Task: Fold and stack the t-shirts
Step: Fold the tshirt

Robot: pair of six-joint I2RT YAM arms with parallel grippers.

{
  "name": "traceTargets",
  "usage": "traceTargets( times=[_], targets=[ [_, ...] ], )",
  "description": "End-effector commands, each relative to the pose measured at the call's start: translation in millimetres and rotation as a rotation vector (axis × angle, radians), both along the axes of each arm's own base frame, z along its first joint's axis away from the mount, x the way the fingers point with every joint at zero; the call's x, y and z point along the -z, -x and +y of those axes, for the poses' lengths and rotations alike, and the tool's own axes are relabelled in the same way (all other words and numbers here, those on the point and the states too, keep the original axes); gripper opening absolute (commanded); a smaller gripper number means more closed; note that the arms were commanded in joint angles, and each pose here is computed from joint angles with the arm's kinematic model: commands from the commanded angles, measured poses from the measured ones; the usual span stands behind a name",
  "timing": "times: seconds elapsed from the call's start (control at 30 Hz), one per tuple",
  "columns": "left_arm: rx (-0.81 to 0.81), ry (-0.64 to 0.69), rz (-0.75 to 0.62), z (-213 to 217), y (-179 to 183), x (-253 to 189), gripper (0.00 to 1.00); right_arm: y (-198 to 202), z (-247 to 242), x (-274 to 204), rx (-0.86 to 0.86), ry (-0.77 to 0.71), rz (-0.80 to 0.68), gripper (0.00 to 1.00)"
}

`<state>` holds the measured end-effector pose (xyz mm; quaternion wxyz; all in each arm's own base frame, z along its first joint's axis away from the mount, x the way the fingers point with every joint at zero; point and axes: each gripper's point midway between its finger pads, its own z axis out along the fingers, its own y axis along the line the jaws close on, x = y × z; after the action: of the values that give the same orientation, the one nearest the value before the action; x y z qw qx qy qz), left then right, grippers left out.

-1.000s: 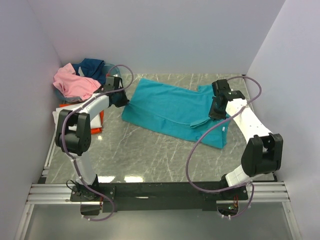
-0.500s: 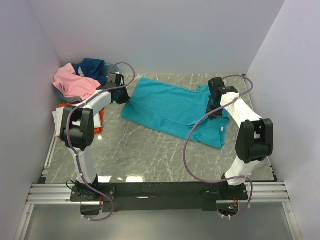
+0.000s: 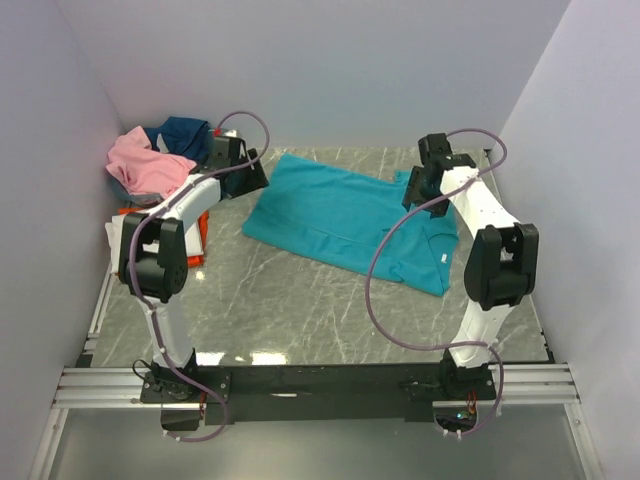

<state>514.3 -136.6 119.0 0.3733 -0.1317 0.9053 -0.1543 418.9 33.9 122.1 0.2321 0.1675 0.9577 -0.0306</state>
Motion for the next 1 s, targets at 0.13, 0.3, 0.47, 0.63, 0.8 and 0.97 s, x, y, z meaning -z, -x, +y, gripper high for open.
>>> traceTargets(
  times=[0.13, 0.3, 0.47, 0.63, 0.8, 0.97],
  targets=[
    [0.010, 0.099, -0.066, -6, 42, -21, 0.72, 60, 4, 21, 0.062, -0.118, 0.025, 0.68],
    [0.029, 0.173, -0.020, -18, 67, 4, 0.72, 96, -2, 41, 0.125, -0.166, 0.037, 0.68],
    [0.034, 0.199, 0.012, -28, 77, 23, 0.72, 124, -19, 56, 0.177, -0.154, 0.073, 0.68],
    [0.026, 0.217, 0.009, -34, 72, 32, 0.72, 139, -23, 71, 0.200, -0.190, 0.103, 0.68],
    [0.009, 0.225, -0.015, -34, 66, 37, 0.71, 138, -17, 81, 0.200, -0.240, 0.109, 0.68],
    [0.009, 0.227, 0.003, -35, 67, 54, 0.71, 143, -20, 96, 0.211, -0.237, 0.143, 0.68]
  ],
)
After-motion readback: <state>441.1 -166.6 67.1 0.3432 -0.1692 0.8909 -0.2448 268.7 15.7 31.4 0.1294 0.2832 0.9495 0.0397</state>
